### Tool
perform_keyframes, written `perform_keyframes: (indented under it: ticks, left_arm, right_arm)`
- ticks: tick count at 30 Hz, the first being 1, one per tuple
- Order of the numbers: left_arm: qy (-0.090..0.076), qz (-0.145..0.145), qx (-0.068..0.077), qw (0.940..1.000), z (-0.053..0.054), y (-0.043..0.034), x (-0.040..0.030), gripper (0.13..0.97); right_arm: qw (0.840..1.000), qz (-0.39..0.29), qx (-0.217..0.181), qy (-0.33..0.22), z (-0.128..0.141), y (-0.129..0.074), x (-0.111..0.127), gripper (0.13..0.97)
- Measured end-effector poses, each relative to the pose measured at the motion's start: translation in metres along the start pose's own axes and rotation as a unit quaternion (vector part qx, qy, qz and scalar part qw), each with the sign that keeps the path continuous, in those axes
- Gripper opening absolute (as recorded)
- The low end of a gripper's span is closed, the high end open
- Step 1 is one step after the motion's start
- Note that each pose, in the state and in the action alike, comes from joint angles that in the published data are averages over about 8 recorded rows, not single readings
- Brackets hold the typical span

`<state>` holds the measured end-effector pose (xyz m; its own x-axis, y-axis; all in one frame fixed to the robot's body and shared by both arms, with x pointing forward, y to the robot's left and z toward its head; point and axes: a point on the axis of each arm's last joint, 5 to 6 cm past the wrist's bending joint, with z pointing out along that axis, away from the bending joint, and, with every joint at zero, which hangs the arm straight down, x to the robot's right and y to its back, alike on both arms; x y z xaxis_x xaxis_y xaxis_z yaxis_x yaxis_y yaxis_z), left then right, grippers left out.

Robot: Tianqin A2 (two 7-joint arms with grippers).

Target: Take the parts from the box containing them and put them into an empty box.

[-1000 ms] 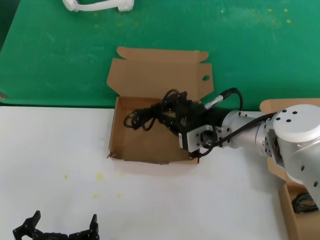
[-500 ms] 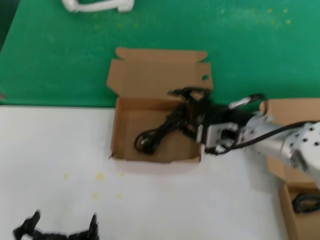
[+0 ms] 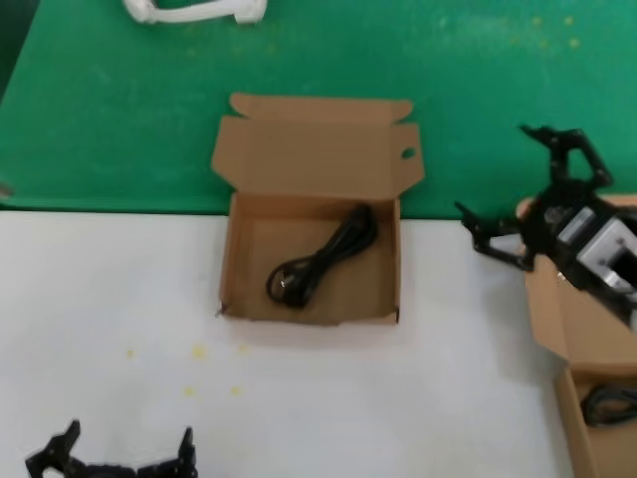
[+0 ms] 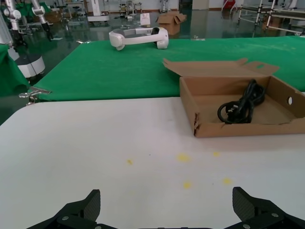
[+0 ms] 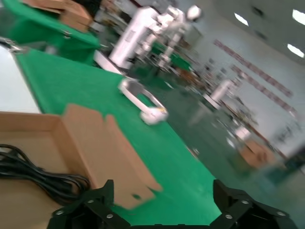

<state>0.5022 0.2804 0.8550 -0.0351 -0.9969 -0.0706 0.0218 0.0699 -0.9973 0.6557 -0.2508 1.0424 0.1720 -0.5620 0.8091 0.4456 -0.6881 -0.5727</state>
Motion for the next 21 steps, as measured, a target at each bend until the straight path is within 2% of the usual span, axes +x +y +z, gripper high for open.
perform_keyframes:
  ticks: [3, 11, 21]
  left_arm:
    - [0.0, 0.0, 0.0, 1.0, 0.0, 0.0, 0.0, 0.966]
    - [0.0, 0.0, 0.0, 1.0, 0.0, 0.0, 0.0, 0.966]
    - [0.0, 0.0, 0.0, 1.0, 0.0, 0.0, 0.0, 0.966]
  right_arm:
    - [1.0, 0.021, -0.012, 0.018, -0.014, 0.004, 0.001, 0.626]
    - [0.998, 0.043, -0.017, 0.03, -0.023, 0.008, -0.005, 0.805]
    - [0.995, 0.088, -0.023, 0.045, -0.037, 0.018, -0.026, 0.917]
